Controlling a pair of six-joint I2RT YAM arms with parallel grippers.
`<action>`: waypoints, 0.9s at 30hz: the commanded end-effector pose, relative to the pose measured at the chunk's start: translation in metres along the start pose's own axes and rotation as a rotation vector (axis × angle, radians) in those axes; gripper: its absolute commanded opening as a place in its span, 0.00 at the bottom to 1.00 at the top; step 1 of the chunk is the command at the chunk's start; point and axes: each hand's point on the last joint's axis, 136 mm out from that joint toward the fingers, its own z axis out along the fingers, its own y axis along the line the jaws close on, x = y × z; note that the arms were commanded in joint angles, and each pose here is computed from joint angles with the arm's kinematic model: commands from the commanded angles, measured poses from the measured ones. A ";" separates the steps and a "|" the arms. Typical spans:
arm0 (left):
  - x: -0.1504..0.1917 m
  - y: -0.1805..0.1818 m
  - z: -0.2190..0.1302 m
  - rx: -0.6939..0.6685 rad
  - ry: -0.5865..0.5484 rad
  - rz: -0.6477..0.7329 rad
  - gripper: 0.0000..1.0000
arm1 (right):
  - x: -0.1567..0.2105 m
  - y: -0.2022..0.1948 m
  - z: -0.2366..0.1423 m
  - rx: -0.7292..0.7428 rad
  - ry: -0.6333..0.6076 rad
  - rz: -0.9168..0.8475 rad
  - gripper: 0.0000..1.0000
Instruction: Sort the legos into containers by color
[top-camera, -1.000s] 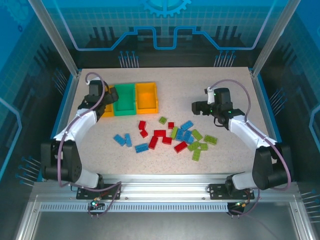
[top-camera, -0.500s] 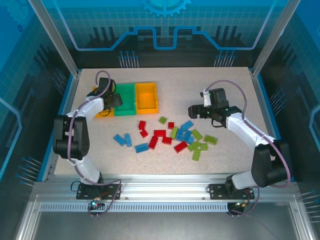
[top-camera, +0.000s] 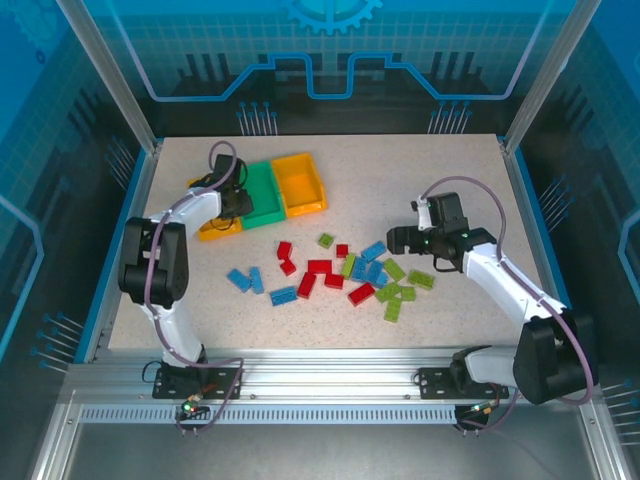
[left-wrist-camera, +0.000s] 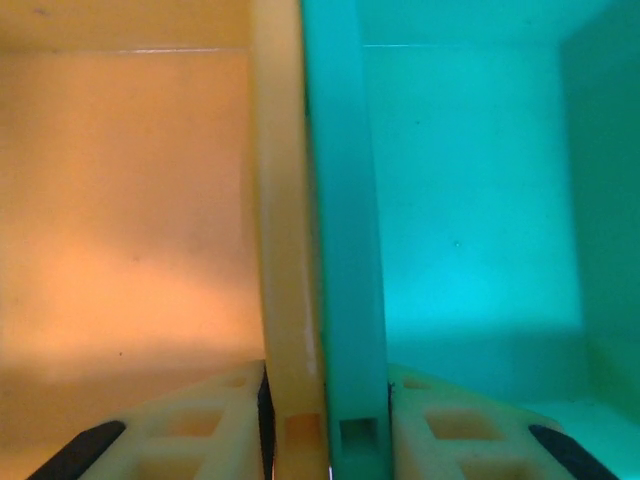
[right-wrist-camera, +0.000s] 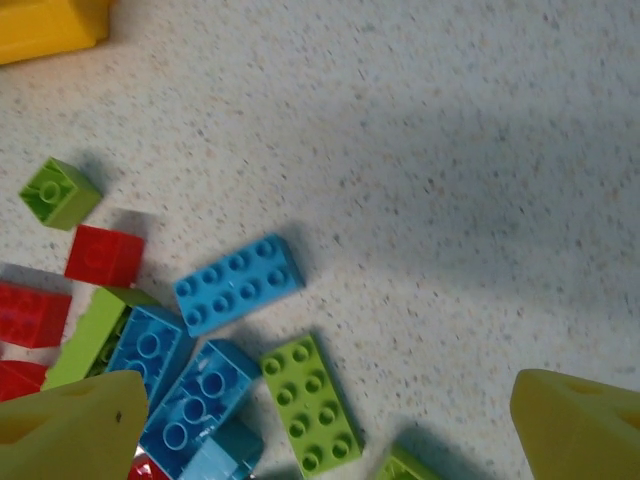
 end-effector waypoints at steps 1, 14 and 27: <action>-0.005 -0.049 -0.003 0.097 -0.030 0.033 0.30 | 0.023 -0.007 -0.002 0.002 0.065 0.068 0.94; 0.021 -0.157 0.011 0.205 0.001 0.095 0.31 | 0.039 -0.006 -0.002 -0.021 0.107 0.120 0.92; 0.047 -0.193 -0.009 0.275 0.011 0.034 0.36 | 0.086 -0.040 0.000 0.147 0.281 0.304 0.86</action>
